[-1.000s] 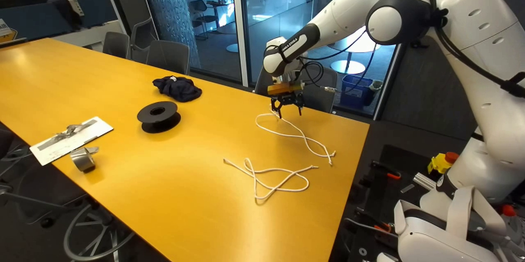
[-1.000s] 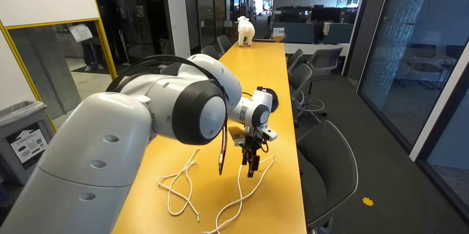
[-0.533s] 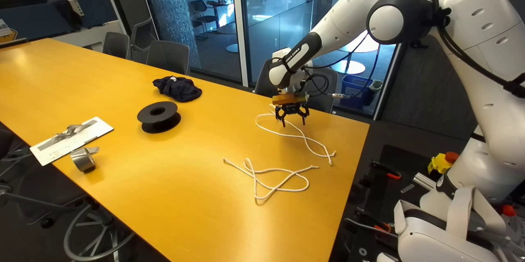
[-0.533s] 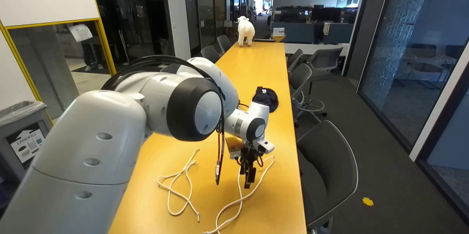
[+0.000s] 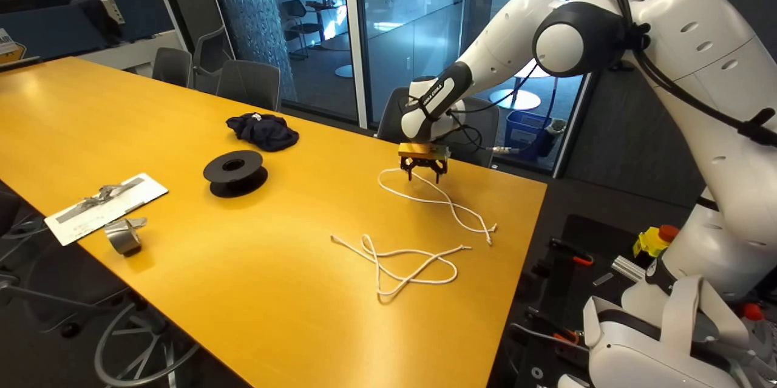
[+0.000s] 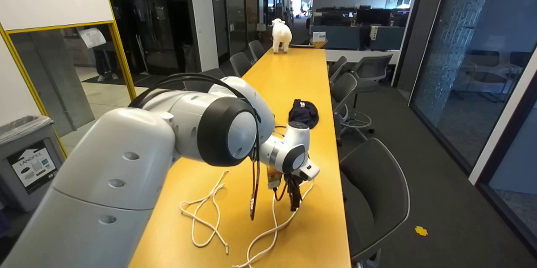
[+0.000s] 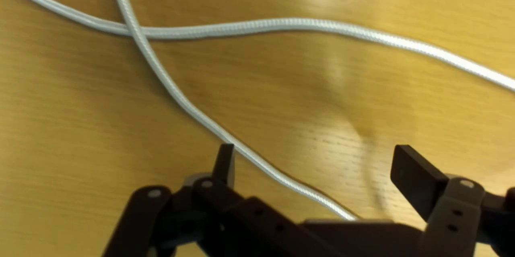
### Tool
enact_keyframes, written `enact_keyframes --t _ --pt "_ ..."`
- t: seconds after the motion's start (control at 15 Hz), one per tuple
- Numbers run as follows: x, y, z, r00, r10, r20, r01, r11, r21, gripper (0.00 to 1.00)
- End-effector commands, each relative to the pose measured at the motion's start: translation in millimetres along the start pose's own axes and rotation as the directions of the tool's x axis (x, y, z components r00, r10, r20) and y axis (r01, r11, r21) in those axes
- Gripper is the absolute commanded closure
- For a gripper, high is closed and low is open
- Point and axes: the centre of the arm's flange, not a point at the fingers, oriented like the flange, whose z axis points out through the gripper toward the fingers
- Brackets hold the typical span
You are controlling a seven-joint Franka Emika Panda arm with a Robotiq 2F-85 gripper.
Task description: Untangle the ropes on the table.
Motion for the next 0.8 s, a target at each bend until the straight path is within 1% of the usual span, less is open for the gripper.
enact_keyframes --t 0.0,0.33,0.47,0.73 --pt "5.5 -9.7 0.8 0.992 0.062 -0.108 -0.052 0.994 0.093 0.00" --pt "11.8 -20.1 -0.8 0.973 0.110 -0.202 -0.073 0.980 0.183 0.00" --pt "11.8 -27.1 -7.4 0.962 0.131 -0.238 -0.075 0.971 0.229 0.00" --pt "5.2 -52.6 -32.4 0.936 0.145 -0.322 -0.034 0.945 0.327 0.00"
